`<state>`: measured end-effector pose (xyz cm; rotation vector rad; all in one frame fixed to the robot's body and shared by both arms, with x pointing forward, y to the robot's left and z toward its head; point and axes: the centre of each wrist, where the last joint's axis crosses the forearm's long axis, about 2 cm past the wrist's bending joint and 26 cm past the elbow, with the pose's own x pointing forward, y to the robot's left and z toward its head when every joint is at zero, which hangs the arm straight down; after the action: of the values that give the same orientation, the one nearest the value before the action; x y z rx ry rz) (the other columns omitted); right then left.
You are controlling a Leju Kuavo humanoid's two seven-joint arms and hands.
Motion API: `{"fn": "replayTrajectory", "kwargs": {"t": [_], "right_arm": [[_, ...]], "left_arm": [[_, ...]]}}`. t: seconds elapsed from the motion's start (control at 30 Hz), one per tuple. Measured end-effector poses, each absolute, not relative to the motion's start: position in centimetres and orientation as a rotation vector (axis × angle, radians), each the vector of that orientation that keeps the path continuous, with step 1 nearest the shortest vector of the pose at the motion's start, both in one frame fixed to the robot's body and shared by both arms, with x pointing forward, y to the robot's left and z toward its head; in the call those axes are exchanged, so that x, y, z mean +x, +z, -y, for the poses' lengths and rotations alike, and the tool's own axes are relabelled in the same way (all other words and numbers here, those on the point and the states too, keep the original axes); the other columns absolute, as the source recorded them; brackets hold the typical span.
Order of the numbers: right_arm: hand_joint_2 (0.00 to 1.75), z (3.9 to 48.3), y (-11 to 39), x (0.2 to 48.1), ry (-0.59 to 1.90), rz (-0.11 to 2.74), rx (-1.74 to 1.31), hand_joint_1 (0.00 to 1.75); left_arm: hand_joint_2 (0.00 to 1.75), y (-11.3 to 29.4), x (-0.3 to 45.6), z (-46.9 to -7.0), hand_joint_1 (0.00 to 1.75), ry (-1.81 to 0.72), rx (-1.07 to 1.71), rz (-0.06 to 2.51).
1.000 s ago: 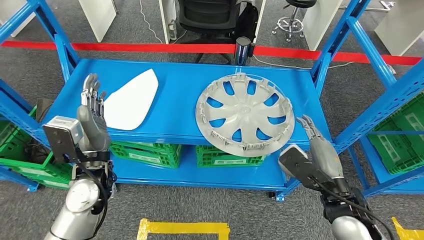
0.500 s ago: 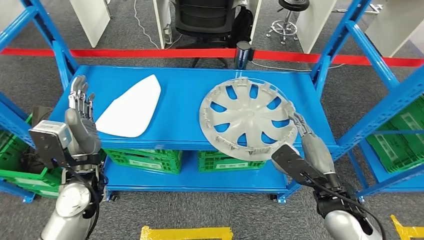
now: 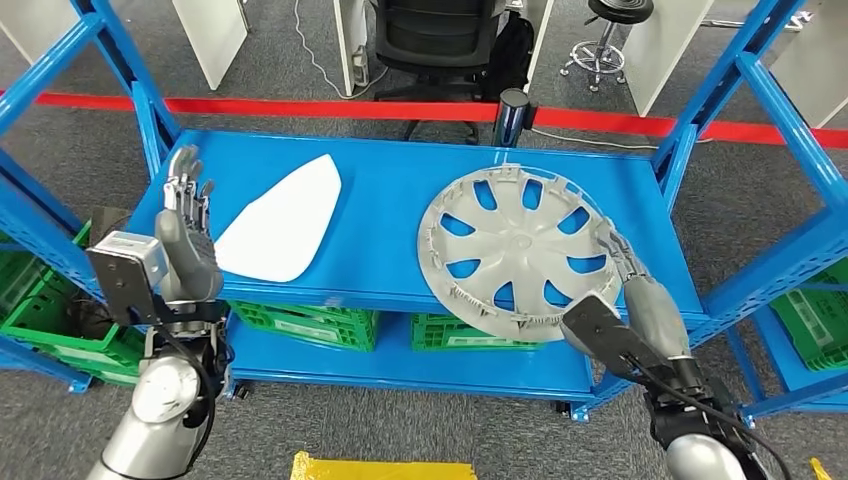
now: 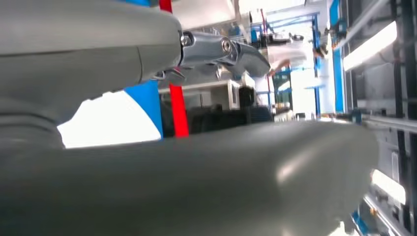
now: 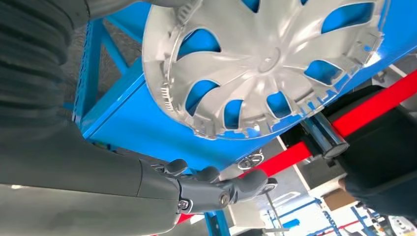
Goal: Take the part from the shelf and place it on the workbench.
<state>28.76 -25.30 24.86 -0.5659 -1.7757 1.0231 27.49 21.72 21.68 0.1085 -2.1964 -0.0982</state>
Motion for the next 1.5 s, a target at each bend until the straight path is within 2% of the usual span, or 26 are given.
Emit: {"fn": "replayTrajectory", "kwargs": {"t": [0.77, 1.5], "right_arm": [[1.75, 25.4, 24.1, 28.8, 1.029, 1.733, -0.537, 0.0], [1.75, 23.4, 24.2, 28.8, 1.138, 1.58, -0.283, 0.0]], "left_arm": [[0.0, 21.6, 27.4, -21.8, 0.0, -0.099, 0.107, 2.19], [0.0, 21.3, 27.7, -21.7, 0.0, -0.09, 0.082, 2.174]]}}
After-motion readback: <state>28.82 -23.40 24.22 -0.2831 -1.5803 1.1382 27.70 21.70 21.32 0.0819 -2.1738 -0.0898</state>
